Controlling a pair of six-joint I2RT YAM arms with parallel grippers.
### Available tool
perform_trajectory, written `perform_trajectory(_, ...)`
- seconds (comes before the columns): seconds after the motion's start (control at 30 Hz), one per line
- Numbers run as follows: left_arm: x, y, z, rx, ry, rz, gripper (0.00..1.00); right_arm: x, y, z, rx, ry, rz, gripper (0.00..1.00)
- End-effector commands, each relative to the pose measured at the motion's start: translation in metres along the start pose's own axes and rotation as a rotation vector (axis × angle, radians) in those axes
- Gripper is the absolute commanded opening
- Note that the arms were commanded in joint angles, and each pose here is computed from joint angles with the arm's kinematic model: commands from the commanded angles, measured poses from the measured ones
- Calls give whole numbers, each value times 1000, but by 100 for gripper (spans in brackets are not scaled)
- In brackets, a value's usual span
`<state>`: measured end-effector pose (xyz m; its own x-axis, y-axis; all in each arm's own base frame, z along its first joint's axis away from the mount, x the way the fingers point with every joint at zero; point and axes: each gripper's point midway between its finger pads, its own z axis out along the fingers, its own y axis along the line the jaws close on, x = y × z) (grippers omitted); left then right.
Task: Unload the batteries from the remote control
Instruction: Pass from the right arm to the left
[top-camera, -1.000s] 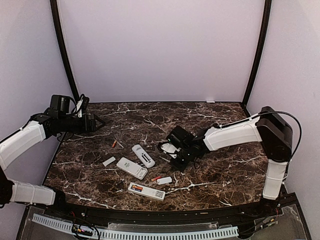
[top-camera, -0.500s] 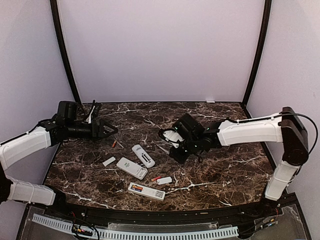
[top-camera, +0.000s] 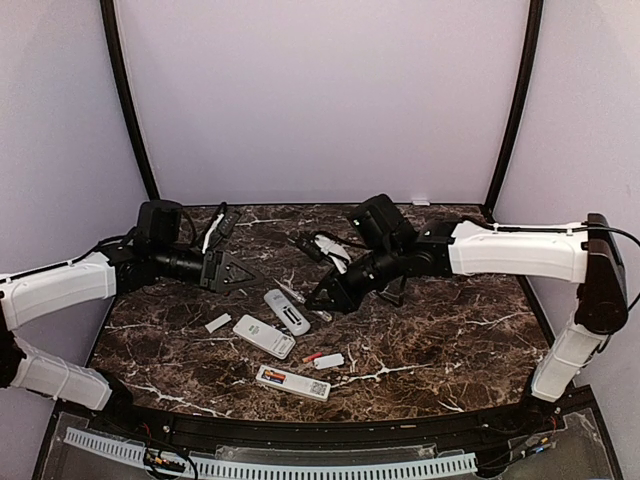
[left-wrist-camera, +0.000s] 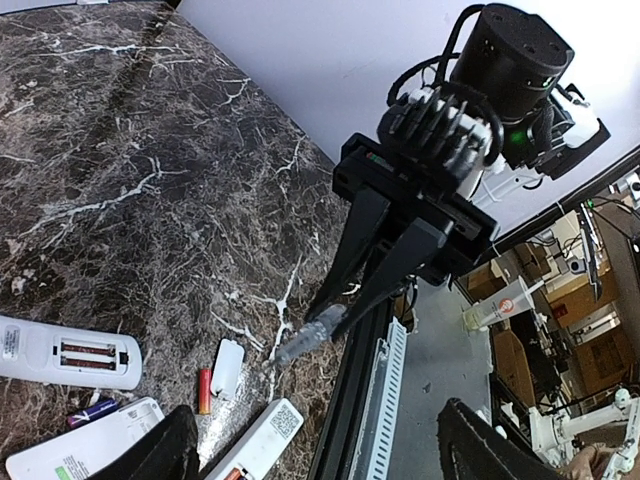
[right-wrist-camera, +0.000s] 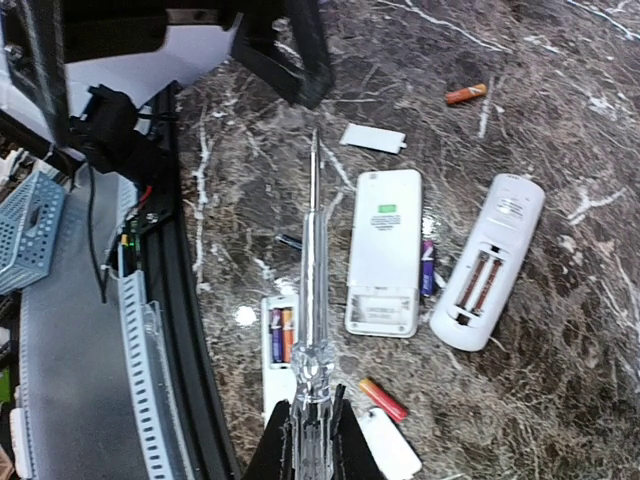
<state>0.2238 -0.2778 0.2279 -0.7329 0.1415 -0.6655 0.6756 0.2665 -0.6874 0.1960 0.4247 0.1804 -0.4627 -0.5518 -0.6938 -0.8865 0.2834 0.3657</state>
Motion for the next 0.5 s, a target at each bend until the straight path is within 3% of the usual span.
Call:
perform_trajectory(0.0, 3, -10, 8, 27, 48, 74, 82, -17, 43, -12, -204, -15, -3, 0)
perform_trajectory(0.2, 9, -28, 23, 94, 85, 99, 80, -17, 53, -9, -279, 3, 7, 0)
perform_trajectory(0.47, 10, -45, 26, 187, 82, 115, 45, -17, 53, -11, -319, -4, 24, 0)
